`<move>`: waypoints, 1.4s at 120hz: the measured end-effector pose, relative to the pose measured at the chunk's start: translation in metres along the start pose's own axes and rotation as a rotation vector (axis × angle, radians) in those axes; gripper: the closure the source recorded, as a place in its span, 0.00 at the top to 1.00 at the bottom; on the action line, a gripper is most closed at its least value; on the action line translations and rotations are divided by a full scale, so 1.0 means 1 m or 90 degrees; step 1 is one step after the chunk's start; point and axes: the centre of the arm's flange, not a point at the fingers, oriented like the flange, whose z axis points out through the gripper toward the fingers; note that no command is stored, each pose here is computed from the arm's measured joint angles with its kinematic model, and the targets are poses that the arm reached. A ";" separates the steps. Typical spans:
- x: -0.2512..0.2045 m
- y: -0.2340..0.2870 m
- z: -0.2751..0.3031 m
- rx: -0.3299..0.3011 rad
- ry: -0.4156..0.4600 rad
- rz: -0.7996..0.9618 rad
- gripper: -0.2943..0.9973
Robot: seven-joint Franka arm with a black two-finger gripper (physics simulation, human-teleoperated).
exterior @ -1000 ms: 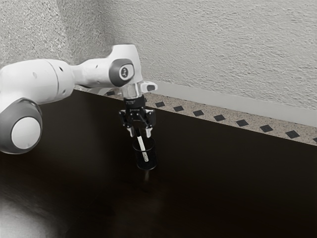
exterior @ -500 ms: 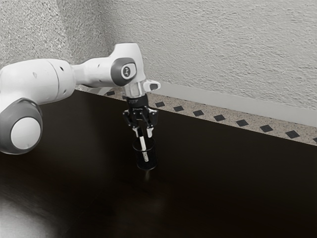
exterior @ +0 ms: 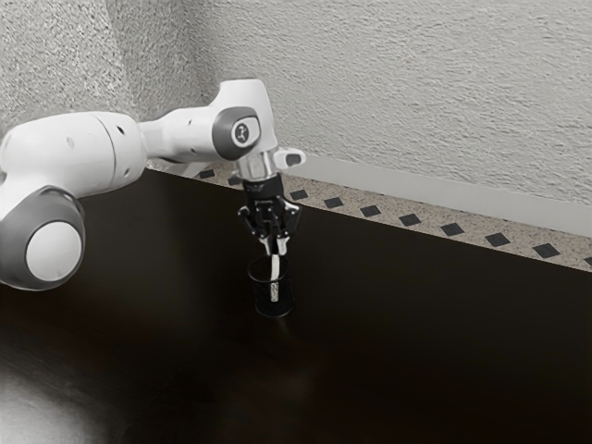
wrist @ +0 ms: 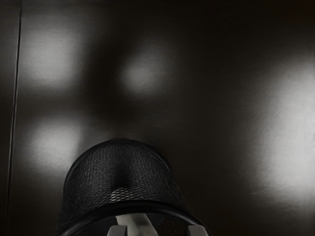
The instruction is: Take the marker out of the pen holder and place it to the left of the pen holder.
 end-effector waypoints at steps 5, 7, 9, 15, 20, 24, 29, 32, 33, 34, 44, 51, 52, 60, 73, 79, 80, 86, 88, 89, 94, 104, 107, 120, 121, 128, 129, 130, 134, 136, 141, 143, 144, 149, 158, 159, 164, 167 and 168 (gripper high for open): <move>0.000 0.001 0.000 -0.002 0.001 0.001 0.29; 0.000 0.001 -0.001 -0.002 0.002 0.001 0.28; 0.000 0.001 -0.001 -0.002 0.002 0.000 0.27; 0.001 -0.001 -0.001 -0.002 0.003 -0.002 0.25; 0.002 -0.002 0.000 -0.001 0.003 -0.003 0.24; 0.002 -0.003 0.000 0.000 0.004 -0.005 0.23; 0.002 -0.005 0.000 0.001 0.004 -0.007 0.22; 0.002 -0.005 -0.002 0.001 0.006 -0.007 0.21; 0.002 -0.005 -0.003 0.002 0.006 -0.007 0.21; 0.001 -0.006 -0.004 0.002 0.006 -0.008 0.21; -0.004 -0.008 -0.014 0.009 0.005 -0.010 0.20; -0.007 -0.008 -0.017 0.012 -0.001 -0.010 0.20; -0.008 -0.008 -0.018 0.013 -0.001 -0.010 0.20; -0.022 -0.006 -0.031 0.019 -0.006 -0.009 0.20; -0.064 0.006 -0.078 0.029 0.012 0.003 0.20; -0.075 0.008 -0.094 0.032 0.020 0.005 0.20; -0.076 0.008 -0.096 0.032 0.020 0.004 0.20; -0.080 0.005 -0.102 0.034 0.020 0.002 0.20; -0.080 0.003 -0.102 0.035 0.019 0.000 0.20; -0.080 0.002 -0.102 0.035 0.017 -0.001 0.20; -0.078 -0.008 -0.098 0.035 0.008 -0.011 0.20; -0.066 -0.040 -0.082 0.037 -0.024 -0.041 0.21; -0.062 -0.054 -0.074 0.040 -0.040 -0.053 0.21; -0.047 -0.100 -0.053 0.064 -0.112 -0.098 0.21; -0.044 -0.104 -0.051 0.066 -0.118 -0.102 0.21; -0.029 -0.122 -0.033 0.084 -0.166 -0.127 0.21; -0.027 -0.125 -0.031 0.088 -0.172 -0.131 0.21; -0.025 -0.127 -0.029 0.091 -0.179 -0.134 0.21; -0.019 -0.135 -0.023 0.109 -0.203 -0.151 0.21; -0.016 -0.139 -0.020 0.119 -0.214 -0.160 0.21; -0.009 -0.145 -0.010 0.144 -0.245 -0.179 0.21; -0.008 -0.146 -0.006 0.152 -0.257 -0.184 0.22; -0.007 -0.146 -0.004 0.155 -0.263 -0.186 0.22; -0.007 -0.142 0.002 0.169 -0.289 -0.190 0.22; -0.010 -0.134 0.007 0.182 -0.322 -0.193 0.22; -0.011 -0.133 0.007 0.182 -0.324 -0.193 0.22; -0.013 -0.130 0.008 0.179 -0.336 -0.194 0.22; -0.012 -0.130 0.011 0.175 -0.343 -0.193 0.22; -0.012 -0.130 0.012 0.173 -0.345 -0.193 0.22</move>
